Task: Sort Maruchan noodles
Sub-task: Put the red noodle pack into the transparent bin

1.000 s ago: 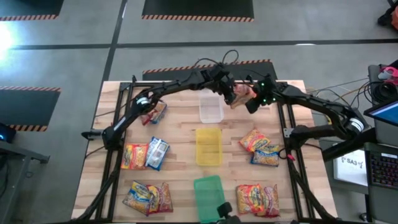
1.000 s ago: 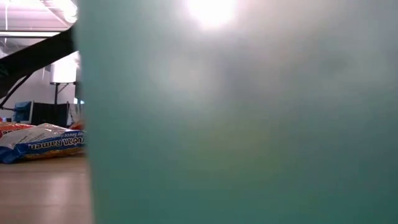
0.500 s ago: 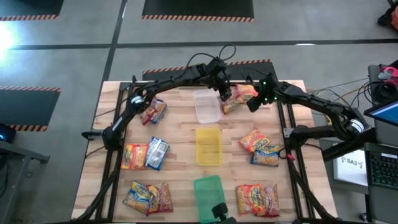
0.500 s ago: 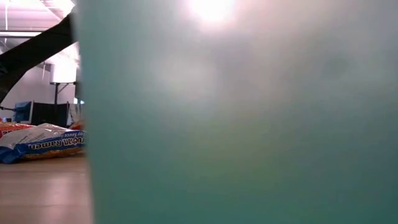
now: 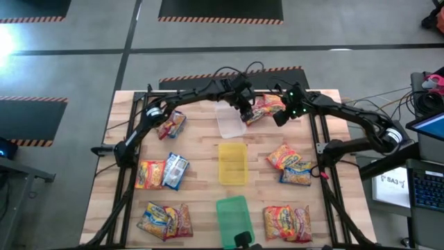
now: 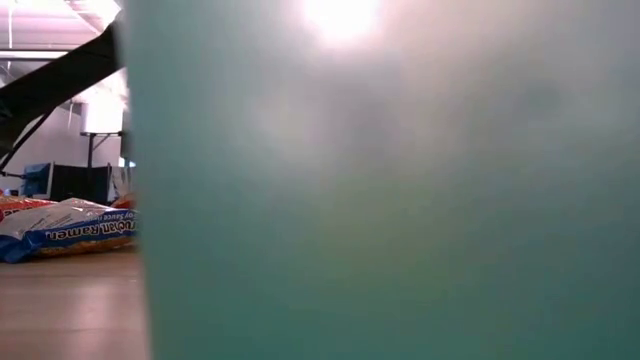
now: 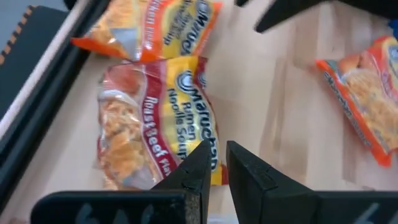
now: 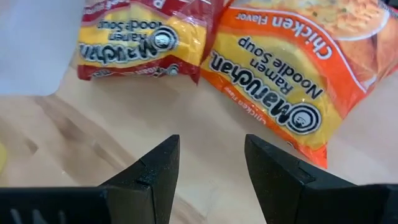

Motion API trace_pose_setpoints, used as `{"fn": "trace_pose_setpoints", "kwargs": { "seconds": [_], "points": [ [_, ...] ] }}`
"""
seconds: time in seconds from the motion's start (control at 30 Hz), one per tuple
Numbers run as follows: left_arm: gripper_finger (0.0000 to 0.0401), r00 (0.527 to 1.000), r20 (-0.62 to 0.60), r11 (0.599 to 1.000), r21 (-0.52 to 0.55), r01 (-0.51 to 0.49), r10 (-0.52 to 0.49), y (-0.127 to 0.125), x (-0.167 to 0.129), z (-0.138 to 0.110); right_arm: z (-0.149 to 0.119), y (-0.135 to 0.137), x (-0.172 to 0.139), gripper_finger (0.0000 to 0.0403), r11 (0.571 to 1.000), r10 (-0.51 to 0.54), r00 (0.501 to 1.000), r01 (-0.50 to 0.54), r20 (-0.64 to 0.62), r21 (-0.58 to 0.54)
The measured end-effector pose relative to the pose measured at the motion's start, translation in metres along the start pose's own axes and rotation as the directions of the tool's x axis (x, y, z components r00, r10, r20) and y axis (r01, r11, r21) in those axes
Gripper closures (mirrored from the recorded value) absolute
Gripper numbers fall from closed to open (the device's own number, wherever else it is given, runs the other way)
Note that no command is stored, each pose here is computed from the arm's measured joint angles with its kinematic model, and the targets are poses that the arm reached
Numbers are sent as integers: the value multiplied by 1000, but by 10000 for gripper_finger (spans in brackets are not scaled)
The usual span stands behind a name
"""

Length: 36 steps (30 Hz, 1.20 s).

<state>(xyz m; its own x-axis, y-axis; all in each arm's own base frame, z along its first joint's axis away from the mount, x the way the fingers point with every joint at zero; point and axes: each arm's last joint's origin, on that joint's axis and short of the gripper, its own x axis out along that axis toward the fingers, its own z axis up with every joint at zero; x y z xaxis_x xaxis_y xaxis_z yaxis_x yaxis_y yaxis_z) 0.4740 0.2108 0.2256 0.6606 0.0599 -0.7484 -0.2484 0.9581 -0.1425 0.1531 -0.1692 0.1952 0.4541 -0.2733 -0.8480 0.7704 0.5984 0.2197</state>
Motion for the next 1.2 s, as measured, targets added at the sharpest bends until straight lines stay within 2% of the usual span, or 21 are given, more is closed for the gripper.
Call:
{"fn": "trace_pose_setpoints", "kwargs": {
  "seconds": [0.17, 0.3, 0.43, 0.6, 0.9, 1.07, 1.2],
  "points": [
    [353, 1000, -30, 1000, 2, 1, -1, 1, 5, -7, 4, 0, 7, 232, 1000, 3, 1000, -3, 17, -3],
    [340, 1000, -25, 1000, -8, -1, 1, 0, 5, -6, 14, 1, 10, 232, 1000, 19, 994, -17, 109, -20],
    [341, 999, -40, 1000, -2, 6, -6, -5, 6, -7, 27, 2, 16, 232, 999, 46, 974, -43, 223, -19],
    [349, 995, -97, 999, 25, 22, -19, -17, 0, -10, 33, 4, 37, 232, 995, 104, 965, -98, 239, -35],
    [356, 992, -120, 996, 77, 37, -27, -36, -46, -12, 38, 7, 55, 246, 986, 118, 956, -80, 269, -147],
    [356, 998, -63, 999, 48, -1, 4, -44, -80, -31, 41, 14, 64, 260, 973, 145, 945, -82, 293, -216],
    [356, 999, 47, 1000, 11, -15, 15, -53, -105, -50, 49, 20, 72, 264, 968, 155, 946, -87, 286, -237]
  ]
}}
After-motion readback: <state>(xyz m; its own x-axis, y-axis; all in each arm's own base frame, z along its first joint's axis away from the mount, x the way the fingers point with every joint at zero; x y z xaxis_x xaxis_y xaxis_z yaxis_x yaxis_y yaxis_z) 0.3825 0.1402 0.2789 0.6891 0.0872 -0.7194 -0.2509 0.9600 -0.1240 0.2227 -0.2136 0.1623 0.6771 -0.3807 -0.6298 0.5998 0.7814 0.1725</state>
